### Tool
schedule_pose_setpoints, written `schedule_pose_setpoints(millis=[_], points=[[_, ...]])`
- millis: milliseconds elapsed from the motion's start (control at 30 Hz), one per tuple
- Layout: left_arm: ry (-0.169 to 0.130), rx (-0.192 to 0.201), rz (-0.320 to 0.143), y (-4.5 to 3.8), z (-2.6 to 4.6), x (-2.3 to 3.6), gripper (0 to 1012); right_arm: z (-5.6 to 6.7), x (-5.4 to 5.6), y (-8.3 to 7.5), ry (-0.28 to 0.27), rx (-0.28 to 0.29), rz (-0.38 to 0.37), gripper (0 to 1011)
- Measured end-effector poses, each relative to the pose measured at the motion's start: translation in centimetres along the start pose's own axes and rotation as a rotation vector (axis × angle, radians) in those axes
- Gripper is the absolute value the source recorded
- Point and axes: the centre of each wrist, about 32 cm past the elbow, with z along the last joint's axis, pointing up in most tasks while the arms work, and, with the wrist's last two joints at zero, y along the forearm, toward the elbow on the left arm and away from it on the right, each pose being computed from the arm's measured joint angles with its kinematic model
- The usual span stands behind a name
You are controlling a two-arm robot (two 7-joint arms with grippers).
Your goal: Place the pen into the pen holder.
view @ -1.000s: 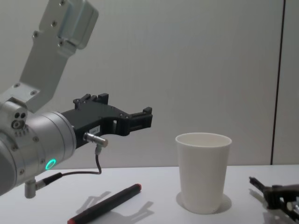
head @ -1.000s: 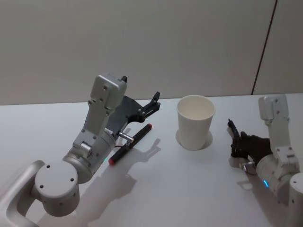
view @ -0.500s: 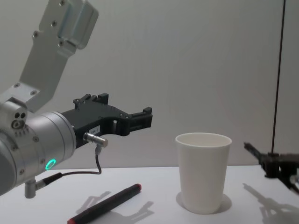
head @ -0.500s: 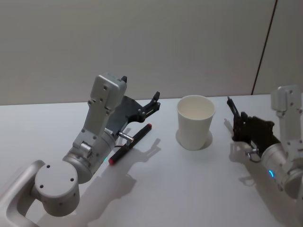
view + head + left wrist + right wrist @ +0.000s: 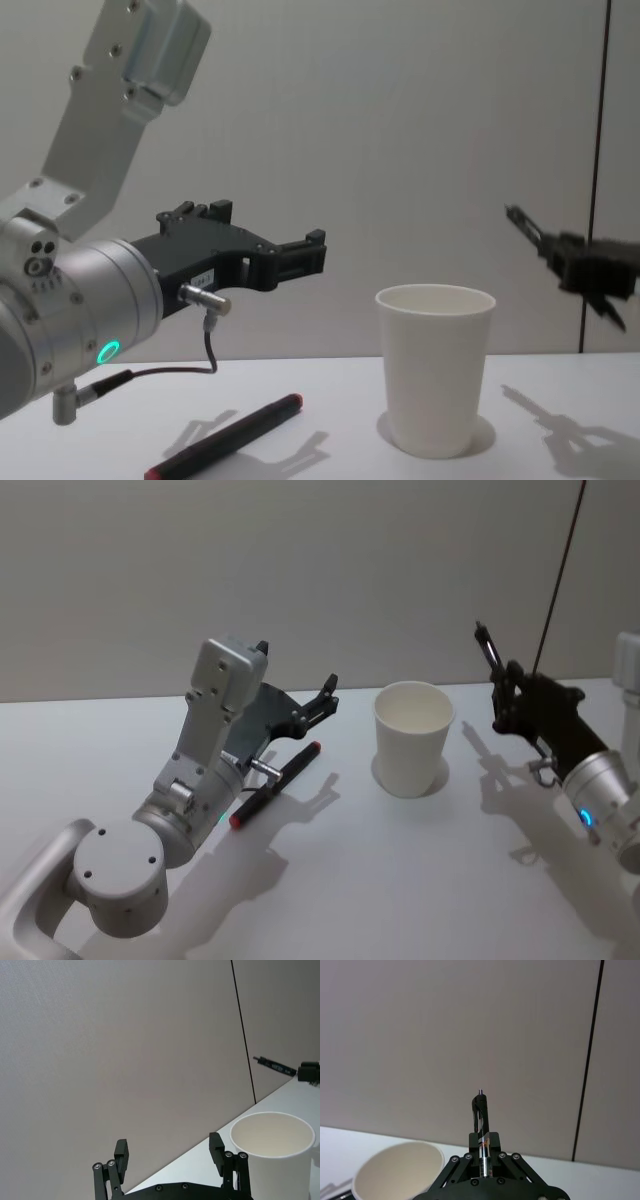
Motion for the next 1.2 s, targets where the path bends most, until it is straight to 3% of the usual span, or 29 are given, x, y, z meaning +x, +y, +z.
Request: schedule_pose_setpoints(millis=[433,667,867,1200], points=[[0.0,0.0,0.0,0.0,0.0,0.0,1001,0.9,1.4,1.6,0.045,0.229,0.137,110],[0.0,0.0,0.0,0.0,0.0,0.0,1001,1.1,1.9,2.9,0.063,0.323,0.208,110],[0.0,0.0,0.0,0.0,0.0,0.0,1001,0.8,1.9,3.9,0.069,0.361,0.246,110],[0.0,0.0,0.0,0.0,0.0,0.0,1001,-0.1,1.8,5.2,0.069,0.377,0.284,110]])
